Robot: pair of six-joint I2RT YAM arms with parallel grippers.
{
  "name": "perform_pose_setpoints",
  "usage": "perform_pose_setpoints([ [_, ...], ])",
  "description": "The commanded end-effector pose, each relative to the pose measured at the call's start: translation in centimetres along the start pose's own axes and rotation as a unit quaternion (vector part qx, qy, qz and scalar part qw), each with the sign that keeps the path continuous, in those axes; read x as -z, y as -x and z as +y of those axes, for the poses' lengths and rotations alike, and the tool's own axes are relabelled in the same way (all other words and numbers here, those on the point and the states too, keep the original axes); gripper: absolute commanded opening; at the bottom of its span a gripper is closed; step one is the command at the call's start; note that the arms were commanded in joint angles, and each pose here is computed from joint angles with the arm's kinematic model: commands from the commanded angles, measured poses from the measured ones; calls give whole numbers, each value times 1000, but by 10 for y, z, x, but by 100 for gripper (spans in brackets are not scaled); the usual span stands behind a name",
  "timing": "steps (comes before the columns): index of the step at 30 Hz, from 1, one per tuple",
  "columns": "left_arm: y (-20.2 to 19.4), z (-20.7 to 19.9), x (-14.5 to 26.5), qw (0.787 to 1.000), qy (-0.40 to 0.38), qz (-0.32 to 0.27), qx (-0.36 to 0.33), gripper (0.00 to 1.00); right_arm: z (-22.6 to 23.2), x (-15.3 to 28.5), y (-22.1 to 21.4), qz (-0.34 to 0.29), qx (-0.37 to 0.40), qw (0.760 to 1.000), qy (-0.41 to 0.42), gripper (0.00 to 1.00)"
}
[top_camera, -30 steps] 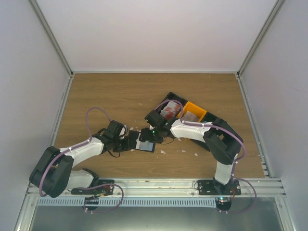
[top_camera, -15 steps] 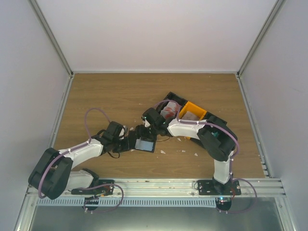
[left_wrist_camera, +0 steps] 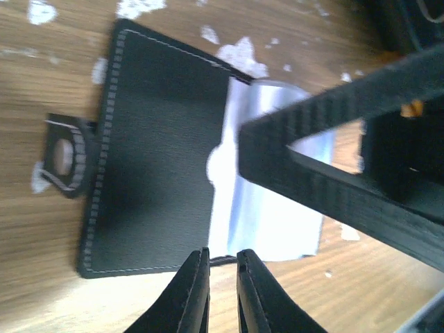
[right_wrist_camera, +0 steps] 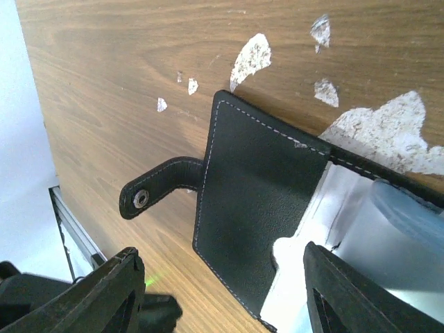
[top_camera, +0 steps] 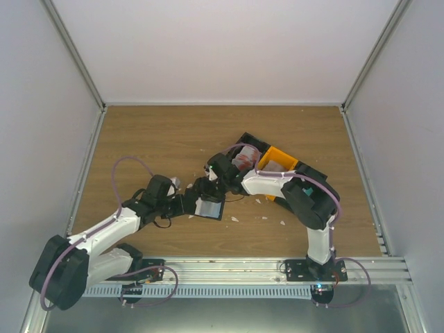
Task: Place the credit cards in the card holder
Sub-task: Open the card holder at the center of the board.
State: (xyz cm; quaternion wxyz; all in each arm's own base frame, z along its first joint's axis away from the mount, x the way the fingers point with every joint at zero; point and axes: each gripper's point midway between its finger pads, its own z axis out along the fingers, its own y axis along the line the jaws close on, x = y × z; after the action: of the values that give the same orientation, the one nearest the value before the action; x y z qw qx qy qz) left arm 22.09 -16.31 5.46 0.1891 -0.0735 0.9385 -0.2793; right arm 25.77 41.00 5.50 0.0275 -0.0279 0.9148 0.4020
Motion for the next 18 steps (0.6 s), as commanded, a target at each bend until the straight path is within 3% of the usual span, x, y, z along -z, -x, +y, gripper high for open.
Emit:
perform_pose_setpoints([
  [1,-7,-32,6,996,-91,15,-17,18,-3,-2,9,-3,-3,1000,-7,63],
  [8,-14,-52,12,987,-153,28,-39,21,-4,13,20,-33,-2,999,-38,61],
  [16,-24,-68,1,974,-205,76,-51,38,-27,47,11,-77,-32,993,-89,68],
  [18,-20,-62,-5,980,-183,68,-49,41,-29,50,9,-79,-35,992,-90,71],
])
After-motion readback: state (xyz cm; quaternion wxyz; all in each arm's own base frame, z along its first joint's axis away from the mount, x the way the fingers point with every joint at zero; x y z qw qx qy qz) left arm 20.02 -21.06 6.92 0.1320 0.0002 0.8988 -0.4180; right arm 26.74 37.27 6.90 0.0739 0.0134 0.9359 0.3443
